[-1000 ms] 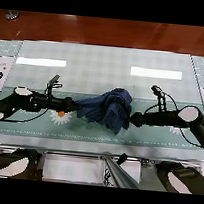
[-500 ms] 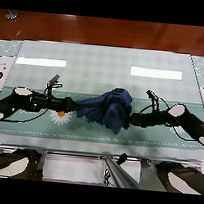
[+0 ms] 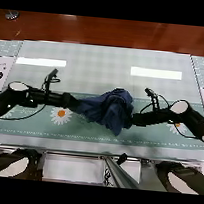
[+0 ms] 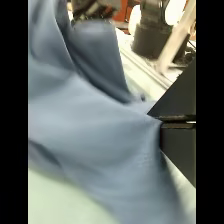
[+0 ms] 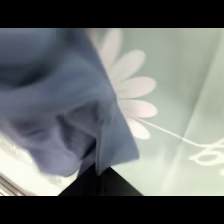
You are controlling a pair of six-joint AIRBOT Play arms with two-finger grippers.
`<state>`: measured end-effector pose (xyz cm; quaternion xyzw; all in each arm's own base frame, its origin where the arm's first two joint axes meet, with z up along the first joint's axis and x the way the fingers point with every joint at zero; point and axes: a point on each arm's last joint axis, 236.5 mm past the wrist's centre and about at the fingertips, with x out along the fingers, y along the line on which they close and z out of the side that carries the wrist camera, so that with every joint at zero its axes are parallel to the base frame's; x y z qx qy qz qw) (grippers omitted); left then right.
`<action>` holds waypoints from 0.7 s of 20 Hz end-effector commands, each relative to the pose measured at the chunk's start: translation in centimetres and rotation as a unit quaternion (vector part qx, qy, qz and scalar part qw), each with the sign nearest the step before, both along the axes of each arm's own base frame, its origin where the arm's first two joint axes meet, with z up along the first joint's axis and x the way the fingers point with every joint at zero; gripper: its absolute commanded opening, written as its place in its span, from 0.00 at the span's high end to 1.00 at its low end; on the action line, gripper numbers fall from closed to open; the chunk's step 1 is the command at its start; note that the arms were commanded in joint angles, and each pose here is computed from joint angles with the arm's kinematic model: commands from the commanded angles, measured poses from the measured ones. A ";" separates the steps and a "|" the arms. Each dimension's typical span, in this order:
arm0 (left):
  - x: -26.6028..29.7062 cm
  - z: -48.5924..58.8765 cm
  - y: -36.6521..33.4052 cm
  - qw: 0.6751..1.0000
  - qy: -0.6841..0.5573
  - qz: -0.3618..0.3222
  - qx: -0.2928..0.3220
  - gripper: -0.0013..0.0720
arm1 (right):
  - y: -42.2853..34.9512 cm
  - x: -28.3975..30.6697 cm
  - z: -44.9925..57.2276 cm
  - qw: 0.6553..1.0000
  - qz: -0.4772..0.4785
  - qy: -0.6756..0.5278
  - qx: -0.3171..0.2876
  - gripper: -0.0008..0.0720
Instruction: Fold the shirts.
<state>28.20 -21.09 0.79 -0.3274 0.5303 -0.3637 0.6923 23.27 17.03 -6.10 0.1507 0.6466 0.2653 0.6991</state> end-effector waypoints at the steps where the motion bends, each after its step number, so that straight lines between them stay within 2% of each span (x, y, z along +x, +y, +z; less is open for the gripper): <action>1: 4.1 9.9 1.5 0.990 -0.129 0.049 -0.007 0.96 | -4.8 2.3 5.6 0.988 0.027 -0.103 -0.114 0.96; 4: 6.1 23.3 4.0 0.945 -0.307 0.110 -0.006 0.95 | -9.2 7.0 17.3 0.940 -0.049 -0.283 -0.186 0.96; 7: 4.0 35.6 5.1 0.881 -0.453 0.137 -0.011 0.95 | -9.5 7.5 29.9 0.884 -0.096 -0.432 -0.153 0.96; 9: 2.3 40.7 5.2 0.850 -0.508 0.142 -0.016 0.95 | -9.6 6.7 36.4 0.851 -0.135 -0.494 -0.118 0.96; 14: -0.3 45.3 5.0 0.831 -0.534 0.149 -0.041 0.95 | -9.2 4.7 42.8 0.823 -0.158 -0.540 -0.074 0.96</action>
